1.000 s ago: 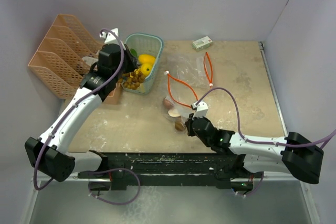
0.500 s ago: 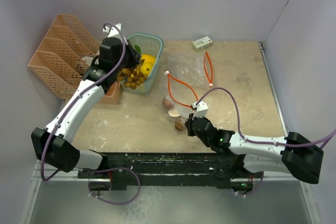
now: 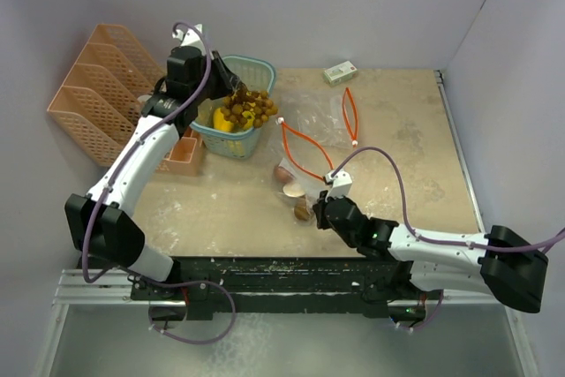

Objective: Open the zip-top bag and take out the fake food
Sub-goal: Place the fake fruit in the bin.

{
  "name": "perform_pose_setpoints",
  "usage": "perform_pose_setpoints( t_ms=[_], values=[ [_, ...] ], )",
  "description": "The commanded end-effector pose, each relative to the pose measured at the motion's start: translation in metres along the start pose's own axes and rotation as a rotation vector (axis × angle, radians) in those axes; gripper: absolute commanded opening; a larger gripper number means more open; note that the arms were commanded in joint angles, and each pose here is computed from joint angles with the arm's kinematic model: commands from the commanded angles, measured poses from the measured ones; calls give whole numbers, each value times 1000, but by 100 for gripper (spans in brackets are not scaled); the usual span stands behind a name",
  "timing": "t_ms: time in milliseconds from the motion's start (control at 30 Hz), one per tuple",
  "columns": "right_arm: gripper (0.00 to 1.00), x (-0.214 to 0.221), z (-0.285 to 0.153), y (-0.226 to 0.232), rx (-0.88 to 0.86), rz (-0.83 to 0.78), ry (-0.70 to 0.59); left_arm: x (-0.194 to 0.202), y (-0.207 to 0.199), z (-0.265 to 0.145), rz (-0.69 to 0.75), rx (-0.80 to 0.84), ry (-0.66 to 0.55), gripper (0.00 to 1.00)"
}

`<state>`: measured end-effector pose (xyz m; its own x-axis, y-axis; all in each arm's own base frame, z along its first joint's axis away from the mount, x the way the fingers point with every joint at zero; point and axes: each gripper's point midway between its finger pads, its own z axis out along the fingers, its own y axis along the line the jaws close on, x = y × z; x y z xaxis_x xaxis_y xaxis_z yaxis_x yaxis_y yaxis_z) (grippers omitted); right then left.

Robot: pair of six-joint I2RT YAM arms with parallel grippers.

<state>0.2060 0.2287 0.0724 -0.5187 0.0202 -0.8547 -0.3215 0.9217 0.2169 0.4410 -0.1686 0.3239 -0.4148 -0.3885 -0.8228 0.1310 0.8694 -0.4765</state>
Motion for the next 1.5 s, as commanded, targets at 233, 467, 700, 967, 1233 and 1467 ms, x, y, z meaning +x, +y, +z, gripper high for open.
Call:
perform_pose_setpoints(
  t_ms=[233, 467, 700, 967, 1233, 1467],
  values=[
    [0, -10, -4, 2, -8, 16, -22, -9, -1, -30, -56, 49, -86, 57],
    [0, -9, 0, 4, -9, 11, -17, -13, -1, -57, -81, 45, -120, 67],
    [0, -14, 0, 9, -19, 11, -20, -1, -18, -63, -128, 148, -77, 69],
    [0, -21, -7, 13, -48, 36, -34, -1, -41, -47, -65, 290, -64, 70],
    [0, -24, -14, 6, -30, 49, -40, 59, 16, 36, -131, 122, 121, 71],
    [0, -22, -24, -4, -28, 76, -55, 74, 50, 63, -247, 137, 189, 69]
  ],
)
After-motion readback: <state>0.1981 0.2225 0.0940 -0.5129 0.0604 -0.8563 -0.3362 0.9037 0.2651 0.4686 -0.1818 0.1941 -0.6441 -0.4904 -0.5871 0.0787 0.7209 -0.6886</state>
